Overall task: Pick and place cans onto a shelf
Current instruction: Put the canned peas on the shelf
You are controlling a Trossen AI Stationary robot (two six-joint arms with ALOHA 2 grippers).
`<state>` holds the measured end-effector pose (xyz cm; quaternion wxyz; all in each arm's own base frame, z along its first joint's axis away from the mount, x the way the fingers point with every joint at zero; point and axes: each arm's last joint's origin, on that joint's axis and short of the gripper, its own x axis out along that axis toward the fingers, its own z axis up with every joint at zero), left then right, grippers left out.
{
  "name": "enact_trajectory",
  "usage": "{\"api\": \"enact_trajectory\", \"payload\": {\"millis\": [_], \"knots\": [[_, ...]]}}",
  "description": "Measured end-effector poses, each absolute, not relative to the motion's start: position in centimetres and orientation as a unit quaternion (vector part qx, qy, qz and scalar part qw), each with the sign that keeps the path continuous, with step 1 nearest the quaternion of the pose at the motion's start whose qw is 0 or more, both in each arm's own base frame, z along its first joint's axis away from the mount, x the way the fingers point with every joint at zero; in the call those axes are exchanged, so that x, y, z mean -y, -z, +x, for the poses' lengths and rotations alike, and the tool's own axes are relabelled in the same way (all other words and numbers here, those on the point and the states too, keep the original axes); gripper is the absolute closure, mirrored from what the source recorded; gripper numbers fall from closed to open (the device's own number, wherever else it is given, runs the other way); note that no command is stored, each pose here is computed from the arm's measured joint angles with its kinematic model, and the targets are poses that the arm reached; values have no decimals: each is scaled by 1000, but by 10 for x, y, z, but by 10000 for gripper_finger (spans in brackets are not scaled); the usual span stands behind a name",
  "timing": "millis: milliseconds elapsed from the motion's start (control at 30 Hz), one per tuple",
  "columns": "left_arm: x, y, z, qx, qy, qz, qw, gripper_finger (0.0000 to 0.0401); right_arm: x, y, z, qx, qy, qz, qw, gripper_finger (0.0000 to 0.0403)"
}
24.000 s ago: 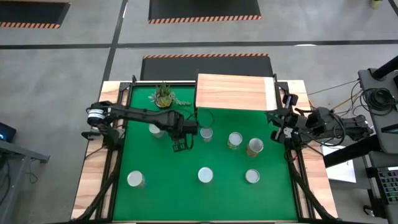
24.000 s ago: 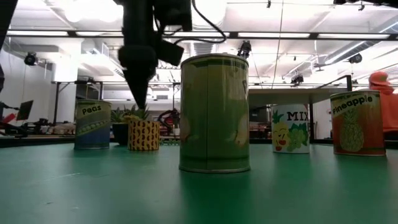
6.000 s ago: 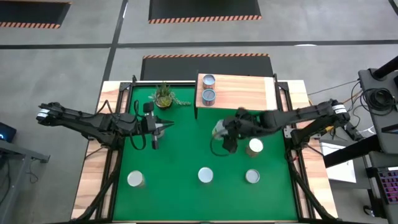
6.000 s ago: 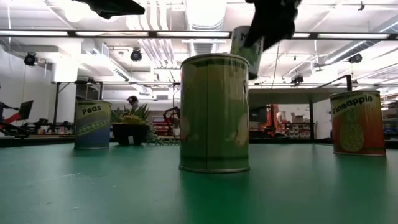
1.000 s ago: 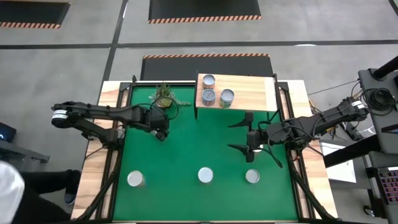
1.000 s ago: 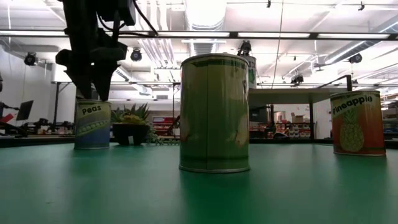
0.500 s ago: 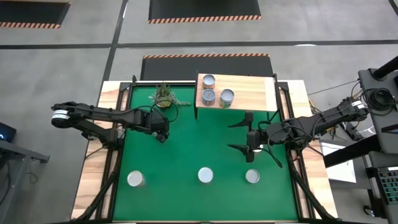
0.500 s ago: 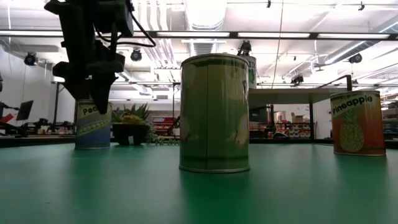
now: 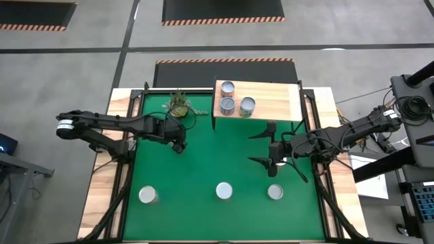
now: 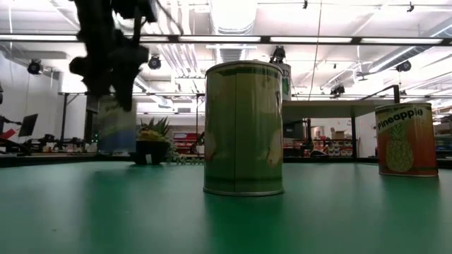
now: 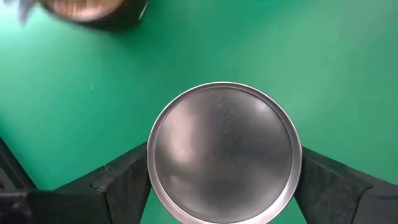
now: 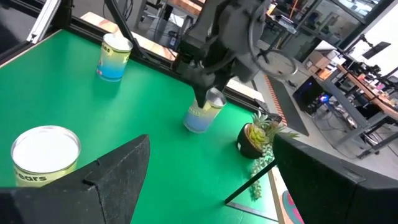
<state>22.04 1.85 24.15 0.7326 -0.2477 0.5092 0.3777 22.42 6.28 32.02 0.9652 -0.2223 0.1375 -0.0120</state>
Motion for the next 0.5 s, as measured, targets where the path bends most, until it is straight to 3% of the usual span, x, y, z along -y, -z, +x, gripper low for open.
{"api": "enact_trajectory", "payload": {"millis": [500], "knots": [[-6, -386, 264, -486, -292, -172, 806, 93, -60, -321, 217, -152, 12, -212, 965, 77]]}}
